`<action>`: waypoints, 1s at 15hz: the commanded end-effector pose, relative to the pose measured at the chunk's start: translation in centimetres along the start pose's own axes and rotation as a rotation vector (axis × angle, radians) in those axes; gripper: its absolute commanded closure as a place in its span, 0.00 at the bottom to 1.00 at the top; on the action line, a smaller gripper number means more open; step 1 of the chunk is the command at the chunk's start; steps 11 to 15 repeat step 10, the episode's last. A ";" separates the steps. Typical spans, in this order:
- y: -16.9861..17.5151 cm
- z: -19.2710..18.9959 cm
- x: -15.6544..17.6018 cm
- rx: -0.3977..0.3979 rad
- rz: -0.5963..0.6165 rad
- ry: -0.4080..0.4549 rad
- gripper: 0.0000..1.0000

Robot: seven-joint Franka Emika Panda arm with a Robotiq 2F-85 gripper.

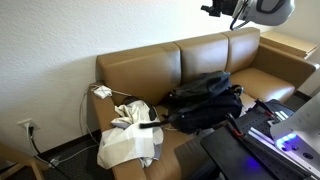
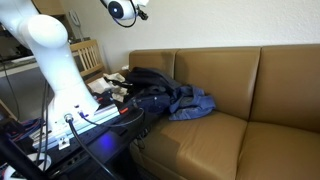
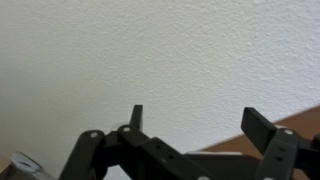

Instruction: Arrange the cloth and the bags on the table

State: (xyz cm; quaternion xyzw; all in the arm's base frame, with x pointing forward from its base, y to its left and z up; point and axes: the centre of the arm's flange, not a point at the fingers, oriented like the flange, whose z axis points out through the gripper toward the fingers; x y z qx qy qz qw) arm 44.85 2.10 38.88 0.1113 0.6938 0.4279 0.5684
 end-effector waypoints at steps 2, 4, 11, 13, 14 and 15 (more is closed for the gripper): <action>-0.2 -0.3 0.3 0.005 0.003 0.004 0.00; -1.1 -0.2 1.1 0.020 0.013 0.019 0.00; -1.5 -0.1 1.4 0.025 0.017 0.026 0.00; -1.5 -0.1 1.4 0.025 0.017 0.026 0.00; -1.5 -0.1 1.4 0.025 0.017 0.026 0.00; -1.5 -0.1 1.4 0.025 0.017 0.026 0.00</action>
